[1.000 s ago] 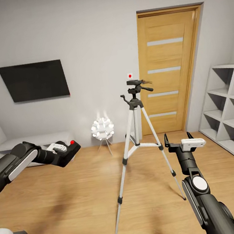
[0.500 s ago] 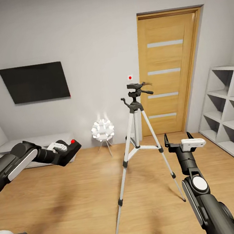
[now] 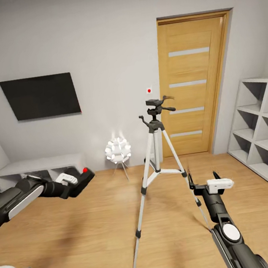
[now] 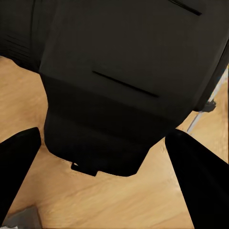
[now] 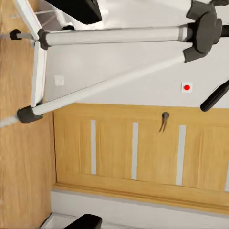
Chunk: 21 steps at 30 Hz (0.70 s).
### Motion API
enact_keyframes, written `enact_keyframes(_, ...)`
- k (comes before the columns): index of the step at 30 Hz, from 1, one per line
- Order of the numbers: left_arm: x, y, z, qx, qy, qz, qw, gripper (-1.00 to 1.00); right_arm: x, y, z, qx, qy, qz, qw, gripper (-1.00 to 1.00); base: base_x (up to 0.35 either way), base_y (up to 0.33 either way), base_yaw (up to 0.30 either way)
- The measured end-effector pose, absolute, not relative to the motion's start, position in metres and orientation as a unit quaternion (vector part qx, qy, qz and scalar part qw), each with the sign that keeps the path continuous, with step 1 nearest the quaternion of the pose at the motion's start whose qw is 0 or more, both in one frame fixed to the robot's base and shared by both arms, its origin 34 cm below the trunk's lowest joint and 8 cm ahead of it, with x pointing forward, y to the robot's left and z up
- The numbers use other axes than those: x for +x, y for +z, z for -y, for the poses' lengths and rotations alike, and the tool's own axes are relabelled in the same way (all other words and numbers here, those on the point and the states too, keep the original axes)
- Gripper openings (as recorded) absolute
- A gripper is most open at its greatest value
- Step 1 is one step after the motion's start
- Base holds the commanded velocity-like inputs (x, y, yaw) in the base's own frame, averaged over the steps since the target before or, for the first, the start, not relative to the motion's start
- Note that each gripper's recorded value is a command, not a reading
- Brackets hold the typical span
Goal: Attach the digital camera to the camera tripod in the bedroom.
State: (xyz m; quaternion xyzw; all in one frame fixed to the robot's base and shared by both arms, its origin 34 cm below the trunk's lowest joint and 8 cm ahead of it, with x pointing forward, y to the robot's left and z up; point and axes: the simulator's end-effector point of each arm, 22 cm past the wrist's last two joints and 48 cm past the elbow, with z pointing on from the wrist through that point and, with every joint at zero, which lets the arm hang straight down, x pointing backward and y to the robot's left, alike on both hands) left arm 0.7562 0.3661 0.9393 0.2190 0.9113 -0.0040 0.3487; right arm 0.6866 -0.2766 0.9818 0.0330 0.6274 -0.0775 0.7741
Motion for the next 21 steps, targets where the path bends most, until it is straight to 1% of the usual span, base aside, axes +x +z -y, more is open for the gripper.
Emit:
enact_keyframes(4,0.75,0.924,-0.359,0.23,-0.022,-0.905,0.358,-1.0,0.665,0.947,0.272,0.027,-0.075,-0.641,0.763,1.0,0.0,0.0,0.0)
enact_keyframes(8,0.742,0.897,-0.366,0.235,-0.003,-0.902,0.363,-1.0,0.653,0.906,0.267,0.02,-0.069,-0.665,0.743,1.0,0.0,0.0,0.0)
enact_keyframes(10,0.735,0.88,-0.369,0.218,-0.001,-0.905,0.366,-1.0,0.642,0.869,0.263,0.015,-0.063,-0.687,0.724,1.0,0.0,0.0,0.0)
enact_keyframes(13,0.733,0.869,-0.368,0.192,0.007,-0.903,0.385,-1.0,0.626,0.841,0.256,0.01,-0.054,-0.69,0.722,1.0,0.0,0.0,0.0)
enact_keyframes(18,0.722,0.842,-0.36,0.176,0.056,-0.899,0.397,-1.0,0.605,0.817,0.249,0.007,-0.044,-0.692,0.721,1.0,0.0,0.0,0.0)
enact_keyframes(21,0.715,0.835,-0.353,0.149,0.063,-0.896,0.413,-1.0,0.601,0.814,0.248,0.007,-0.042,-0.695,0.717,1.0,0.0,0.0,0.0)
